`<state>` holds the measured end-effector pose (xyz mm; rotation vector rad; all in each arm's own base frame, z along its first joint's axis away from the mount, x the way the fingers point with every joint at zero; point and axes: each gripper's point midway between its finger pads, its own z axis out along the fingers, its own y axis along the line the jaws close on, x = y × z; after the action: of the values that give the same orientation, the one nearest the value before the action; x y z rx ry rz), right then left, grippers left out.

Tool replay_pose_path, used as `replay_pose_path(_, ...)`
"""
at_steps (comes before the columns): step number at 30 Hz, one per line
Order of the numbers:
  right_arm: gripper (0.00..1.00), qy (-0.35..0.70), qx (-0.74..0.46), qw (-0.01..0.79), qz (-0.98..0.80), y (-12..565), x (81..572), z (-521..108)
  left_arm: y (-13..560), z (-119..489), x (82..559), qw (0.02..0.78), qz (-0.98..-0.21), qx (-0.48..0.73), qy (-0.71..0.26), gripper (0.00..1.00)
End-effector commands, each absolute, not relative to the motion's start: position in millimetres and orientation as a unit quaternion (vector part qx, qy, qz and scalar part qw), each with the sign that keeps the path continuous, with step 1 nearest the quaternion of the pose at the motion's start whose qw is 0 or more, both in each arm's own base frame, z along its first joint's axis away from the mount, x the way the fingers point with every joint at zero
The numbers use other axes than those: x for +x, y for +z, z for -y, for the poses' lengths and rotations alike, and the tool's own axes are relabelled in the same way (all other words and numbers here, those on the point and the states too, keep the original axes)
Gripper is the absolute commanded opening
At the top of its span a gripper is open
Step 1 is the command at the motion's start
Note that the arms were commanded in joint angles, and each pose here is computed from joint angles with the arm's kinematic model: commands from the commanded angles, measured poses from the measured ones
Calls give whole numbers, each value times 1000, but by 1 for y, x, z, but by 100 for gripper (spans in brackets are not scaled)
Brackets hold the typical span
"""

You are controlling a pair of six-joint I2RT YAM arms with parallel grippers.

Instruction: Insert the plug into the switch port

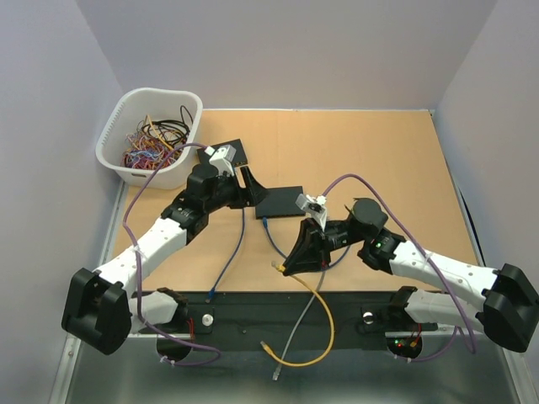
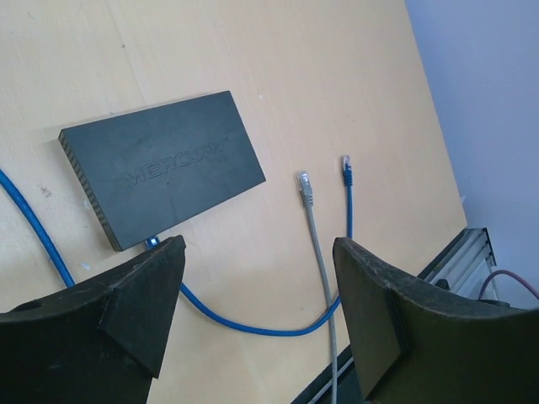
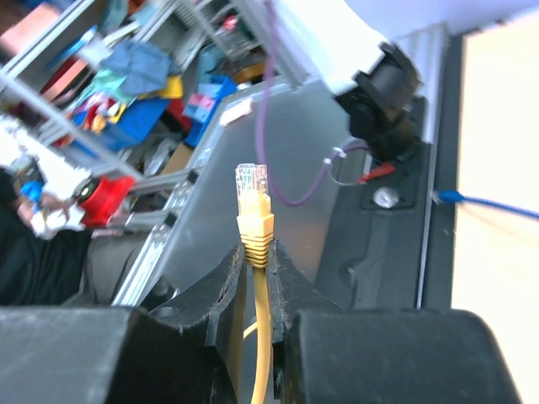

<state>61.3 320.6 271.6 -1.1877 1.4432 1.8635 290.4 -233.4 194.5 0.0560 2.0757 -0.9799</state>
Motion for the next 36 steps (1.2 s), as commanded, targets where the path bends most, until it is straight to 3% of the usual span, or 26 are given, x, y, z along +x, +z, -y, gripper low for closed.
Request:
replay_pose_path(1, 0, 675, -410, 282, -544, 265, 74, -324, 207, 237, 305, 435, -813, 32, -387, 81)
replay_pose_path(12, 1, 576, -270, 366, -679, 220, 153, -316, 166, 245, 361, 422, -843, 27, -334, 81)
replay_pose_path(18, 0, 454, -201, 356, -791, 159, 200, -308, 143, 256, 399, 410, -858, 26, -308, 80)
replay_pose_path(23, 0, 430, -185, 341, -816, 138, 209, -307, 128, 264, 416, 391, -871, 28, -296, 79)
replay_pose_path(29, 0, 441, -195, 372, -793, 164, 212, -307, 152, 274, 381, 387, -843, 54, -370, 77)
replay_pose_path(36, 0, 541, -235, 414, -693, 239, 196, -319, 234, 272, 298, 458, -709, 96, -528, 76)
